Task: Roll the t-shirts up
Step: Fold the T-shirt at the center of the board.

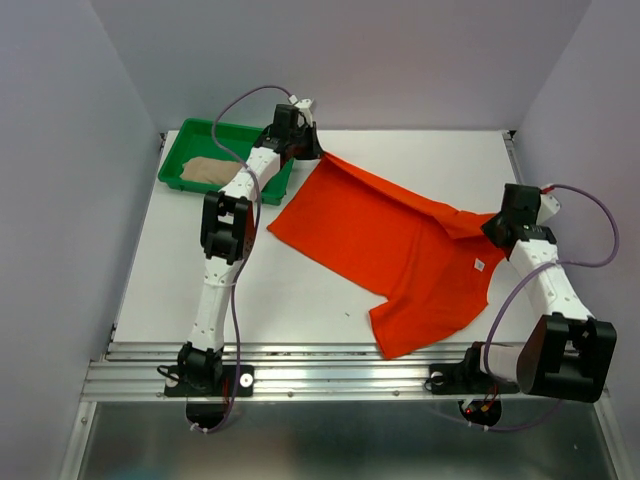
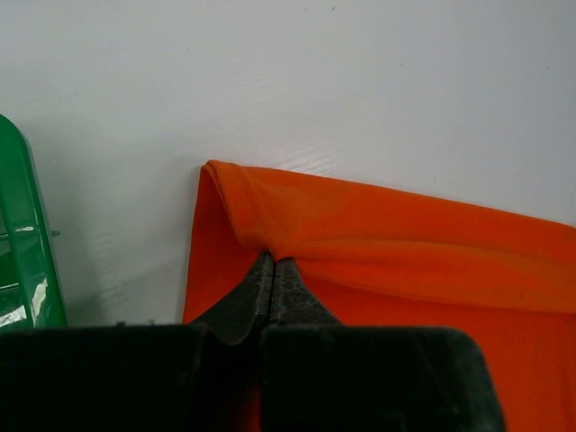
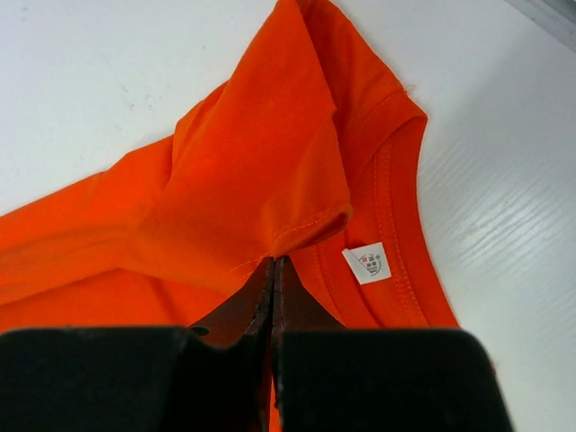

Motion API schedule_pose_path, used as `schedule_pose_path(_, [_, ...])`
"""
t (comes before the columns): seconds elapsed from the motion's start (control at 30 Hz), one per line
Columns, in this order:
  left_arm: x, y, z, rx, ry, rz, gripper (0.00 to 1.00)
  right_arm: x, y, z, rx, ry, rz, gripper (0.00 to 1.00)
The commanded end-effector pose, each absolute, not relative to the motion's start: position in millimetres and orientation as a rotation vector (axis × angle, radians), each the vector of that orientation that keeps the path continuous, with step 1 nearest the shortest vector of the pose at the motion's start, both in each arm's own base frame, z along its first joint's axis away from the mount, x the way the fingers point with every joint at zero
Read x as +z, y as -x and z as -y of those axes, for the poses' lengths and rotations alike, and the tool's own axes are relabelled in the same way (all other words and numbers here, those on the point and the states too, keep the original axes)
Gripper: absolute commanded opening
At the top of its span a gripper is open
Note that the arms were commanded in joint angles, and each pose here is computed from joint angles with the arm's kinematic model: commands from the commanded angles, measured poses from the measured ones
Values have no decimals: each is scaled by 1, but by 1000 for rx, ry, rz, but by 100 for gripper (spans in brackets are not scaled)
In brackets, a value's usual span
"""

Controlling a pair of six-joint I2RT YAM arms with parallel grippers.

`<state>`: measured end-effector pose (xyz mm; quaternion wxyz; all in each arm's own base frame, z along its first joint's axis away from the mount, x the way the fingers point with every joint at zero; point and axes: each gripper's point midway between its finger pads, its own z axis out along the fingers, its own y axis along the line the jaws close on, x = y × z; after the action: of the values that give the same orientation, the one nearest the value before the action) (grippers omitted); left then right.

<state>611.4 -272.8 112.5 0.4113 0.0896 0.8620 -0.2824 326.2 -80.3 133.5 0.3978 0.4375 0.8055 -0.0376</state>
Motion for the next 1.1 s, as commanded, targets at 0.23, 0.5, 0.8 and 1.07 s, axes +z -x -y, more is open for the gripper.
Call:
schedule_pose_path(0.23, [156, -604, 259, -663, -258, -2132, 0, 125, -298, 71, -49, -1164, -2055, 1])
schedule_pose_path(0.5, [142, -601, 256, -645, -250, -2173, 0, 105, -282, 54, 1, -1207, -2121, 1])
schedule_pose_path(0.8, [136, -599, 253, -624, -250, -2196, 0, 93, -262, 40, 33, -1225, -2173, 1])
schedule_pose_path(1.07, [128, -596, 249, -600, -249, -2222, 0, 92, -247, 38, 34, -1283, -2161, 1])
